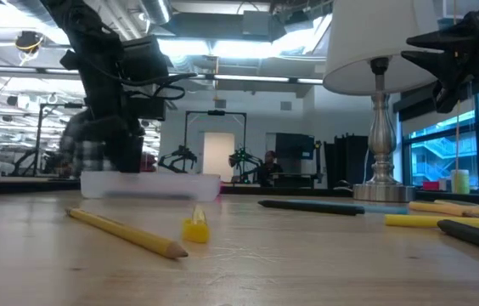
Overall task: Pick & place school supplies into a supply box
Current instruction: Put the orange pencil into the pink supply box, then put the blue pen into the pink supply box
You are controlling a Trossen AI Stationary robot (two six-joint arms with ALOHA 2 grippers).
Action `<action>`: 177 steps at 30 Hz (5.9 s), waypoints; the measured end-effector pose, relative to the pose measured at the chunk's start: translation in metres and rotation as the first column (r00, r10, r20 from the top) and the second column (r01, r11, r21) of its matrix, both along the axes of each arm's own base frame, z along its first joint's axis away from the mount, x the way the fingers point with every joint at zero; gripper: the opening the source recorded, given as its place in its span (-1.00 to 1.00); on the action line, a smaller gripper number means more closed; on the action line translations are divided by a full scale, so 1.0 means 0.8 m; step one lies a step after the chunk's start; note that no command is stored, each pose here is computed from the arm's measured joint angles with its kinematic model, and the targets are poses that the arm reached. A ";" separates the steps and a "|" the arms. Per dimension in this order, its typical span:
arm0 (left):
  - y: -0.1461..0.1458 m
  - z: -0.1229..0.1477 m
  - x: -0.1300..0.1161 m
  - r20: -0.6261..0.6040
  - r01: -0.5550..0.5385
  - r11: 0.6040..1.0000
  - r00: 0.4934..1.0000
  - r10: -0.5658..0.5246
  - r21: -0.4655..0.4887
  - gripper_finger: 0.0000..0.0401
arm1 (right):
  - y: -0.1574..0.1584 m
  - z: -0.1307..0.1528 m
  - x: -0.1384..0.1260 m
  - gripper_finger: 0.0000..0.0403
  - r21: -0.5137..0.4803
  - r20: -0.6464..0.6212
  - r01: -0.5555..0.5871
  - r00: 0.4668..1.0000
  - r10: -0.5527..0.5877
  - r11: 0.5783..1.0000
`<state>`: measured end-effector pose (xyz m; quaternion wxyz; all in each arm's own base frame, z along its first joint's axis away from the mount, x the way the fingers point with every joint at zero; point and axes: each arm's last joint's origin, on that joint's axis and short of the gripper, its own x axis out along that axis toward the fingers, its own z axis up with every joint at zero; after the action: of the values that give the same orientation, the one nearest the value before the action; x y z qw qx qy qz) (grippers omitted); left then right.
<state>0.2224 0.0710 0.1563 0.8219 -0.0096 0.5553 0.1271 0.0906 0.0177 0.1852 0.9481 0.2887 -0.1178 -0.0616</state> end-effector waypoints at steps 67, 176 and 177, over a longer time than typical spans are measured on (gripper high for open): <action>-0.158 0.166 0.087 0.674 0.259 0.917 0.739 0.014 -0.302 -0.64 | 0.043 -0.001 0.130 -0.17 -0.041 -0.915 -0.291 0.394 0.081 0.956; -0.156 0.166 0.087 0.680 0.238 0.950 0.732 -0.040 -0.201 -0.64 | 0.002 0.034 0.268 0.00 0.065 -0.926 -0.178 0.357 0.126 0.982; -0.156 0.166 0.087 0.680 0.238 0.950 0.732 -0.039 -0.201 -0.64 | 0.000 0.033 0.273 -0.01 0.070 -0.935 -0.161 0.333 0.121 0.985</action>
<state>0.2920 -0.0535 0.2887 0.9635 -0.1265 0.2347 -0.0254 0.3089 0.0179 0.2119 0.8515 0.1941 0.4691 -0.1314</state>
